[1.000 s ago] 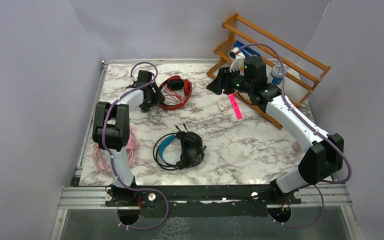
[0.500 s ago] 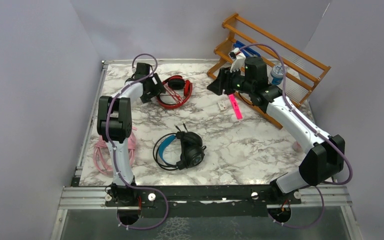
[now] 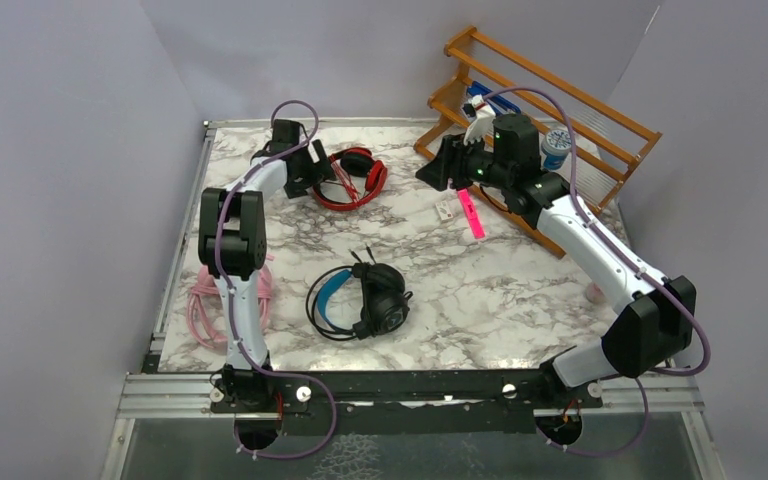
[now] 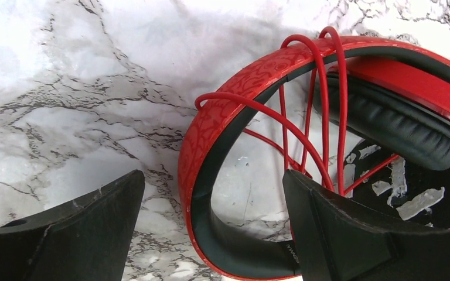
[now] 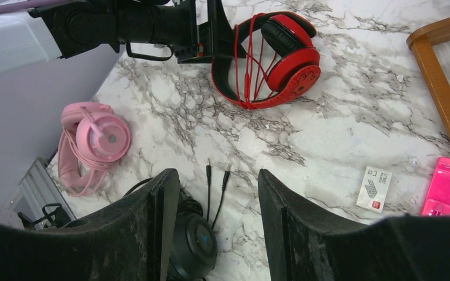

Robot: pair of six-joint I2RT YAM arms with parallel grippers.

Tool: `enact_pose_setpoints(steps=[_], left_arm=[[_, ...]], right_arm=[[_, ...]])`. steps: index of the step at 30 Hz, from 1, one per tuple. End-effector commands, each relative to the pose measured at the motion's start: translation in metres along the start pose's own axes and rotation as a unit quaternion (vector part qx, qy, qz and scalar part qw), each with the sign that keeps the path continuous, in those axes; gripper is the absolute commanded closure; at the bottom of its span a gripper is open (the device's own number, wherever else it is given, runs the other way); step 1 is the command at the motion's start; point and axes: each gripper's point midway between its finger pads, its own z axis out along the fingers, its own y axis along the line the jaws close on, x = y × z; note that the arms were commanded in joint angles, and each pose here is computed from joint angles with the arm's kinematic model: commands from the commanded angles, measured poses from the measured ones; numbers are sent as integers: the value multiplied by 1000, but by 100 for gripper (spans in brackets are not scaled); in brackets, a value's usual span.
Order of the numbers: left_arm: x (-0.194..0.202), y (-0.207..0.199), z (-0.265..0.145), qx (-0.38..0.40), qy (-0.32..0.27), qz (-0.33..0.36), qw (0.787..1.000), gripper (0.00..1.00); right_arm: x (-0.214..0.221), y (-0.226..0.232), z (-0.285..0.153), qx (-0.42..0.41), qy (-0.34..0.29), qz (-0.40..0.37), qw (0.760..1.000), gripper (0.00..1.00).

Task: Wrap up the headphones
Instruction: Adjust the headphones at the center of the board.

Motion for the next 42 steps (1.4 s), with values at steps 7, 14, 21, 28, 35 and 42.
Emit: enact_pose_setpoints(steps=[7, 14, 21, 28, 35, 42], left_arm=[[0, 4, -41, -3, -10, 23, 1000, 9], [-8, 10, -56, -19, -22, 27, 999, 9], [-5, 27, -65, -35, -14, 17, 999, 8], [-5, 31, -77, -32, -21, 22, 999, 8], [-12, 28, -61, -18, -17, 14, 1000, 11], [-26, 4, -47, 39, -24, -1, 999, 26]], right_arm=[[-12, 8, -9, -9, -22, -9, 1000, 43], [-14, 11, -11, -13, -21, -10, 1000, 43], [-19, 12, -14, -12, -26, -15, 999, 43], [-26, 16, -19, -14, -33, -19, 999, 43], [-29, 18, -23, -12, -38, -21, 999, 43], [-26, 16, -22, -9, -34, -19, 999, 43]])
